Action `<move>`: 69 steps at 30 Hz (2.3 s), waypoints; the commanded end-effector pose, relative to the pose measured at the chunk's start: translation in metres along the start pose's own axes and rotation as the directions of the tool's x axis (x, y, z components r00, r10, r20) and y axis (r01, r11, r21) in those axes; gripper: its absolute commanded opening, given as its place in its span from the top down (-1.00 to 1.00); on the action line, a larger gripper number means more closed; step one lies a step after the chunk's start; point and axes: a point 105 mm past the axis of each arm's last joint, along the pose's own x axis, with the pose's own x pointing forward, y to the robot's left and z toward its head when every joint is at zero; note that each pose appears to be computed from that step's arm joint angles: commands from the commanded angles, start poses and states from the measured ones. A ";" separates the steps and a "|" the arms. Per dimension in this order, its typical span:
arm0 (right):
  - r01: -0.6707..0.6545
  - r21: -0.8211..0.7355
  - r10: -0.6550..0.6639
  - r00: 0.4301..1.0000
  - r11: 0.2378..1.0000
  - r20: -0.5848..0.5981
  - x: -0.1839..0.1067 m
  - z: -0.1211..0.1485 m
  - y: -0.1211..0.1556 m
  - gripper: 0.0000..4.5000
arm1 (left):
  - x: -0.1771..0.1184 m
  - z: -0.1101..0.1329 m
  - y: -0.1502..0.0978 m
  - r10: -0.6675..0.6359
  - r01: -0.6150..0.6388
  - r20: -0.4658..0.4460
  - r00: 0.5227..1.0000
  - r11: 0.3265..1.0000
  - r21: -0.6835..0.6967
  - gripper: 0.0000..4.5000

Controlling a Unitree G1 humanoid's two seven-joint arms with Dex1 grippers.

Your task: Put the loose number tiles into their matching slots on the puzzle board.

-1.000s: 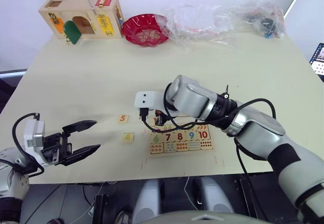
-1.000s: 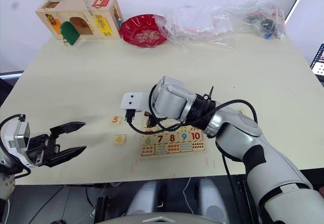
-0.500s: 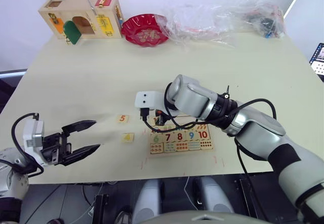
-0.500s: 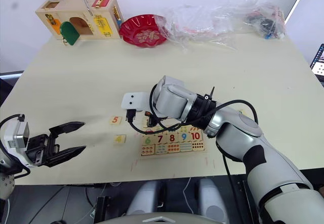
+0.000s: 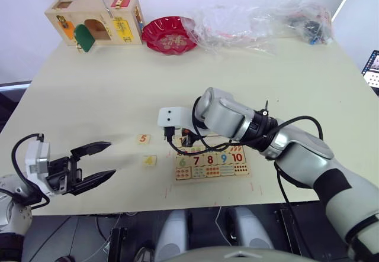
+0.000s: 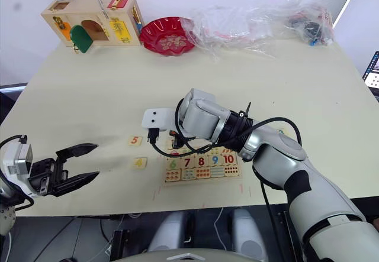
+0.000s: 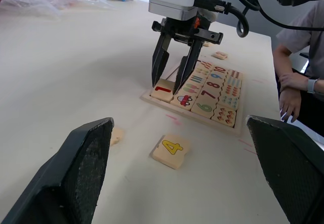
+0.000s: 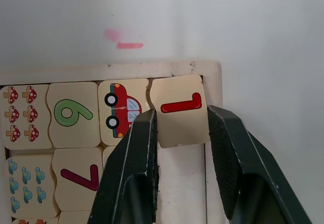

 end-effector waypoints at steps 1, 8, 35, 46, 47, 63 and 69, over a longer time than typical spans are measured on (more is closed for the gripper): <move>-0.021 0.008 0.021 1.000 1.000 0.009 0.002 0.001 0.004 0.61 | -0.004 0.009 -0.002 -0.021 0.021 -0.001 1.000 0.999 0.043 -1.00; -0.028 0.009 0.028 1.000 1.000 0.010 0.003 0.002 0.005 0.61 | -0.005 0.010 -0.002 -0.018 0.018 0.001 1.000 0.999 0.042 -1.00; -0.029 0.016 0.029 0.999 0.999 0.028 -0.004 0.005 0.002 -0.43 | -0.001 0.012 0.003 -0.015 0.014 0.017 1.000 0.999 0.044 -1.00; -0.026 -0.006 0.027 0.995 1.000 0.100 -0.032 0.016 -0.004 -0.43 | -0.001 0.013 0.007 -0.010 0.009 0.016 1.000 0.999 0.046 -1.00; -0.025 -0.009 0.026 0.994 1.000 0.103 -0.035 0.017 -0.004 -0.43 | -0.001 0.013 0.007 -0.010 0.009 0.015 1.000 0.999 0.046 -1.00; -0.026 -0.004 0.026 0.921 1.000 0.389 -0.053 0.025 -0.008 -0.43 | 0.004 0.016 0.010 -0.028 0.027 0.018 0.999 0.999 0.045 -1.00; -0.031 -0.015 0.035 0.920 0.999 0.389 -0.041 0.017 -0.011 0.32 | 0.001 0.014 0.010 -0.021 0.020 0.011 1.000 0.999 0.039 -1.00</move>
